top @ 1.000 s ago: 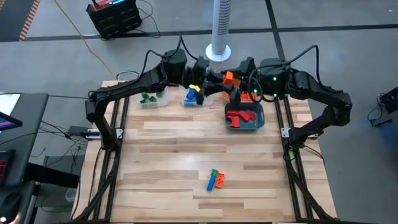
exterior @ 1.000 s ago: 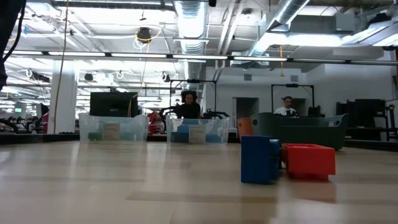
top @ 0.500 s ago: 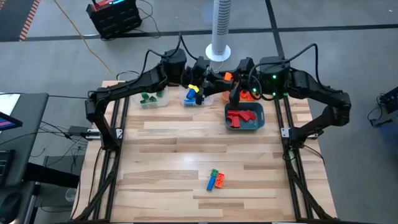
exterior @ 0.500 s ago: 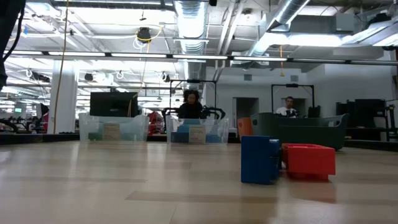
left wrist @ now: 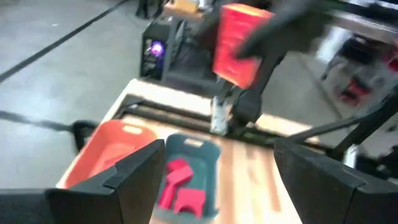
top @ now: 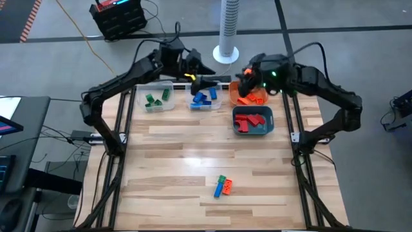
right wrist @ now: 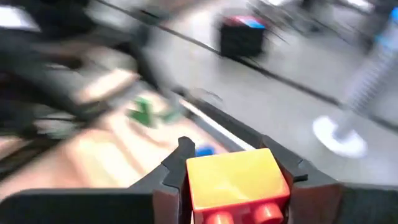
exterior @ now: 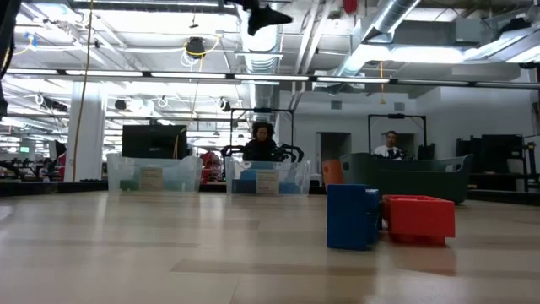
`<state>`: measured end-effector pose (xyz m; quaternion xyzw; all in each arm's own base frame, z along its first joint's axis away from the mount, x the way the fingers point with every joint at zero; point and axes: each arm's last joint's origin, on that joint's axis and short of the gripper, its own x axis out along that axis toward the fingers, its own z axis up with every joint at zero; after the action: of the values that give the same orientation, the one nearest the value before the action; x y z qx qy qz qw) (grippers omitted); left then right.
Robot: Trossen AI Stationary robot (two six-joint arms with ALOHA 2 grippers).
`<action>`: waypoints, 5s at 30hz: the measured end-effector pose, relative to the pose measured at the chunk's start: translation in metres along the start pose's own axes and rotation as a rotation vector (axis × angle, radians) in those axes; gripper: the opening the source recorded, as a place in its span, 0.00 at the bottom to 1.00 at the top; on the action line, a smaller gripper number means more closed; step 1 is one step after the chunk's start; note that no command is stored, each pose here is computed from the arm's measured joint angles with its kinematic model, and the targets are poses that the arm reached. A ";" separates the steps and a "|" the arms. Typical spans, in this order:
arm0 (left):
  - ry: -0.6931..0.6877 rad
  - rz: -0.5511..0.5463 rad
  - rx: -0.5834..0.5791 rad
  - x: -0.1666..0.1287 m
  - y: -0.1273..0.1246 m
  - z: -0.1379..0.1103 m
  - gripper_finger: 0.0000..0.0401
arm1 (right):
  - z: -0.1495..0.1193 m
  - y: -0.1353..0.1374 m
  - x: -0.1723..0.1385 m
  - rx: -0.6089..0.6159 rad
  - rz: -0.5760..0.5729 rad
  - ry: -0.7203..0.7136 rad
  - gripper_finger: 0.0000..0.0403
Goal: Sort blocks
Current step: Put the orange game piece into the orange bin, then put the blue game piece into the right transparent bin
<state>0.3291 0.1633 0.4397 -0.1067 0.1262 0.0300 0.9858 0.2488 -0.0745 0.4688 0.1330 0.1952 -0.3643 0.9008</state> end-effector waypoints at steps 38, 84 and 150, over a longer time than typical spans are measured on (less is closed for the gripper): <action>0.341 0.254 -0.049 -0.086 -0.050 -0.081 0.73 | -0.122 -0.109 0.268 -0.017 -0.243 0.944 0.42; 0.696 0.204 -0.249 -0.003 -0.129 -0.170 0.73 | -0.112 0.115 0.061 -0.848 0.733 0.660 0.49; 0.846 0.359 -0.456 0.179 -0.308 -0.283 0.73 | -0.138 0.051 -0.019 -0.582 0.182 0.495 0.45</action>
<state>0.4597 -0.1935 0.1890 -0.2985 0.5209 0.1798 0.7793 0.2370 0.0253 0.3592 -0.0275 0.4892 -0.1691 0.8552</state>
